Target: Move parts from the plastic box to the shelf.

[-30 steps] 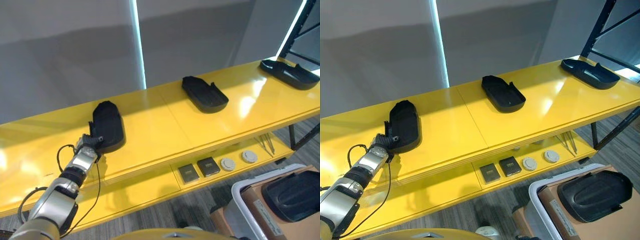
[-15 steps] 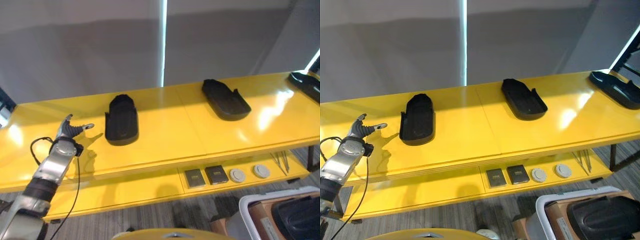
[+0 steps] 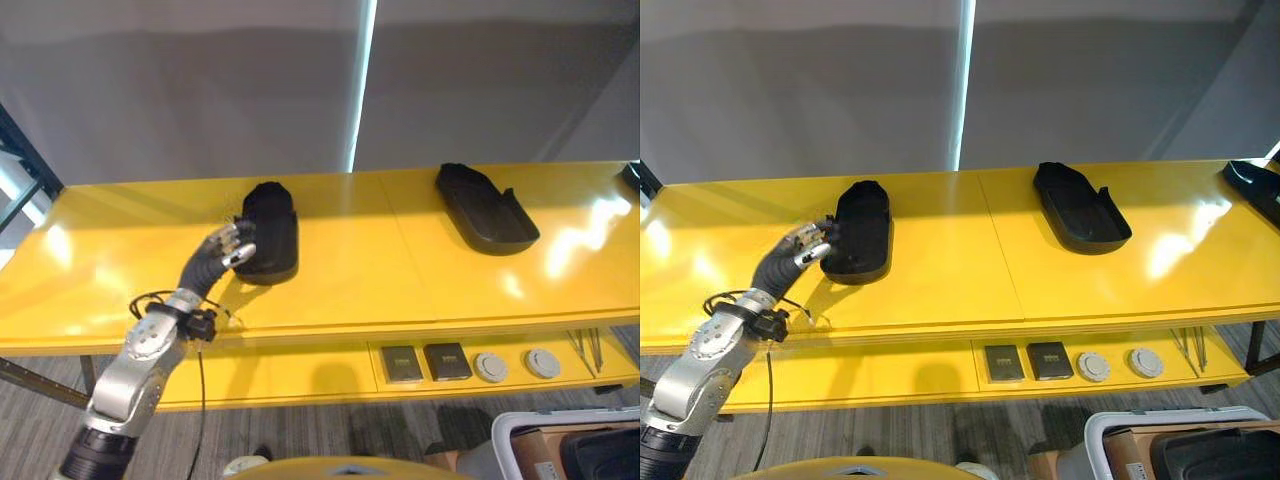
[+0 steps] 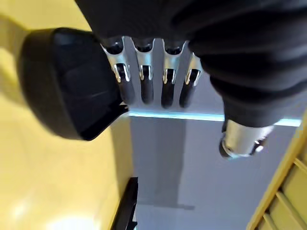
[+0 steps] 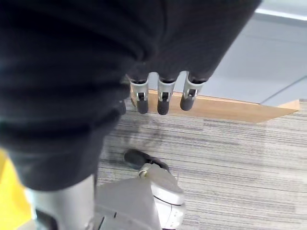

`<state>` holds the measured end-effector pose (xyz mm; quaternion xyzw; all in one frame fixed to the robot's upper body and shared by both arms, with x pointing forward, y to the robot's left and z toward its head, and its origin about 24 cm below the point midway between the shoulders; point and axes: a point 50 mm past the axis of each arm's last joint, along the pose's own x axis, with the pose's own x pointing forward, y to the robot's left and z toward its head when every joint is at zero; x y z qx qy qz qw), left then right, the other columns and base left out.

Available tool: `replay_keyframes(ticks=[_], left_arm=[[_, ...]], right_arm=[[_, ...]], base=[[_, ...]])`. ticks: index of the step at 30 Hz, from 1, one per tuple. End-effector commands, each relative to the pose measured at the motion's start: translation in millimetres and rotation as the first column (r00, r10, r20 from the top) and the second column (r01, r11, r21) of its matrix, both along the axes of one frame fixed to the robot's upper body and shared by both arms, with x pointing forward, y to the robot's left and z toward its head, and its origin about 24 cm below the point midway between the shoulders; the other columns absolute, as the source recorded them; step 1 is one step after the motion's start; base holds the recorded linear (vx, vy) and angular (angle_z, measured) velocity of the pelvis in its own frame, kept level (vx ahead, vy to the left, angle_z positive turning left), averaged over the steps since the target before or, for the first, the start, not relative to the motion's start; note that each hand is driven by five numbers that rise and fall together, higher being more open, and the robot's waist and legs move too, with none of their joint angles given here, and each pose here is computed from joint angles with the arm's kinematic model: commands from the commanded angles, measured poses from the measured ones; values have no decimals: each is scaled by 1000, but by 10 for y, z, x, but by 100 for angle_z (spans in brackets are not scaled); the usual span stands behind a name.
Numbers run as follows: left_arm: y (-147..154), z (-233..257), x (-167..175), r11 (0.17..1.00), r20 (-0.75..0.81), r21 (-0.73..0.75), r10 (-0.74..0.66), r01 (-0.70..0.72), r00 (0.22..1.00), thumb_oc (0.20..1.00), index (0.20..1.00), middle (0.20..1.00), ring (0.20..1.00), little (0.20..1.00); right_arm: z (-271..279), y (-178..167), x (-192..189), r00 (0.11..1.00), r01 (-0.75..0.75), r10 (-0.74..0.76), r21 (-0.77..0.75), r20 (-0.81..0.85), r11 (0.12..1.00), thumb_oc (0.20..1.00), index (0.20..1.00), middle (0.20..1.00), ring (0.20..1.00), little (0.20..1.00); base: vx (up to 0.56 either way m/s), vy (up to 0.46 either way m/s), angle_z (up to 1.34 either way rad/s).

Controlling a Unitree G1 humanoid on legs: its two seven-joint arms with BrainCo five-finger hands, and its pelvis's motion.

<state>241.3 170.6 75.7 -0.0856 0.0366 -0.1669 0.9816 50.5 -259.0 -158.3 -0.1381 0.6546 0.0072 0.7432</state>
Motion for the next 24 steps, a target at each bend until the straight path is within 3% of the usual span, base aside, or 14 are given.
replay_keyframes(ticks=[1, 24], left_arm=[[-81, 264, 95, 991, 149, -102, -72, 87, 986, 200, 200, 200, 200, 200], [41, -391, 191, 992, -88, 52, 117, -112, 989, 200, 200, 200, 200, 200]], right_arm=[[-40, 160, 131, 1000, -22, 21, 26, 16, 999, 1000, 1000, 1000, 1000, 1000], [-44, 193, 90, 998, -66, 66, 22, -5, 998, 1000, 1000, 1000, 1000, 1000]], base=[[-7, -10, -4], [5, 2, -3]])
